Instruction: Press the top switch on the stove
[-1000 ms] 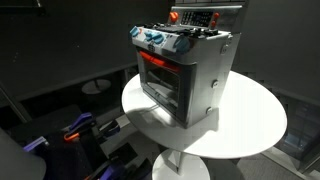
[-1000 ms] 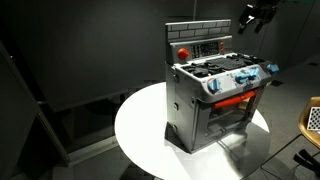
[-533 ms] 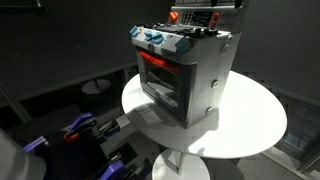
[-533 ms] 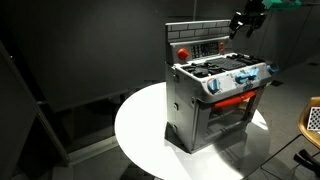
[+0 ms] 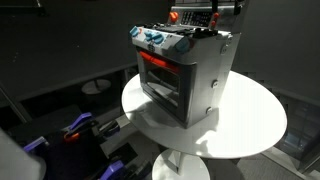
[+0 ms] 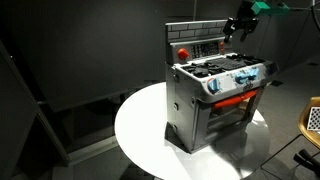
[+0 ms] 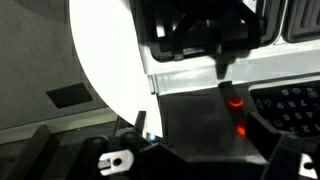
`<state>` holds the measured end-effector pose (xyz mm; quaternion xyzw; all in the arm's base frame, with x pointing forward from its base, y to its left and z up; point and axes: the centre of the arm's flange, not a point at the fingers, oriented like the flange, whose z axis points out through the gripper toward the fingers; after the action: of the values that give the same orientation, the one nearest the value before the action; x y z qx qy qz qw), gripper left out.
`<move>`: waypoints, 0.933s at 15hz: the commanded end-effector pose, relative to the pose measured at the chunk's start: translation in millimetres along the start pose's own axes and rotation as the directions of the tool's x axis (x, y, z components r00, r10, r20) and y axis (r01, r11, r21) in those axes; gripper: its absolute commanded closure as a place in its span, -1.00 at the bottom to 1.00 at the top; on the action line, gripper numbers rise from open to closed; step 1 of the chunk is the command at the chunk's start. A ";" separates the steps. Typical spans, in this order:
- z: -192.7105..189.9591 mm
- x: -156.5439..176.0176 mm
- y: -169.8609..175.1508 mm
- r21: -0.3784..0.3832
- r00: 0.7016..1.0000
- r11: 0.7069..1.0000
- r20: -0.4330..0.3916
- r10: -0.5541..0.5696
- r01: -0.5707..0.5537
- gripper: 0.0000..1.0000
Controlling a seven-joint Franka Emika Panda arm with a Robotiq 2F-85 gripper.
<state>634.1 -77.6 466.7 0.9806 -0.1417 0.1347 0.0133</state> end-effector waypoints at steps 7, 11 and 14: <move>4.3 24.7 -11.5 -0.025 0.999 0.999 0.048 0.026 -0.025 -1.00; 8.9 30.6 -13.1 -0.025 0.999 0.999 0.046 0.024 -0.023 -1.00; 12.4 32.7 -13.1 -0.026 0.998 0.999 0.055 0.022 -0.020 -1.00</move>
<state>654.2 -74.7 462.8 0.9830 -0.1461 0.1101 0.0160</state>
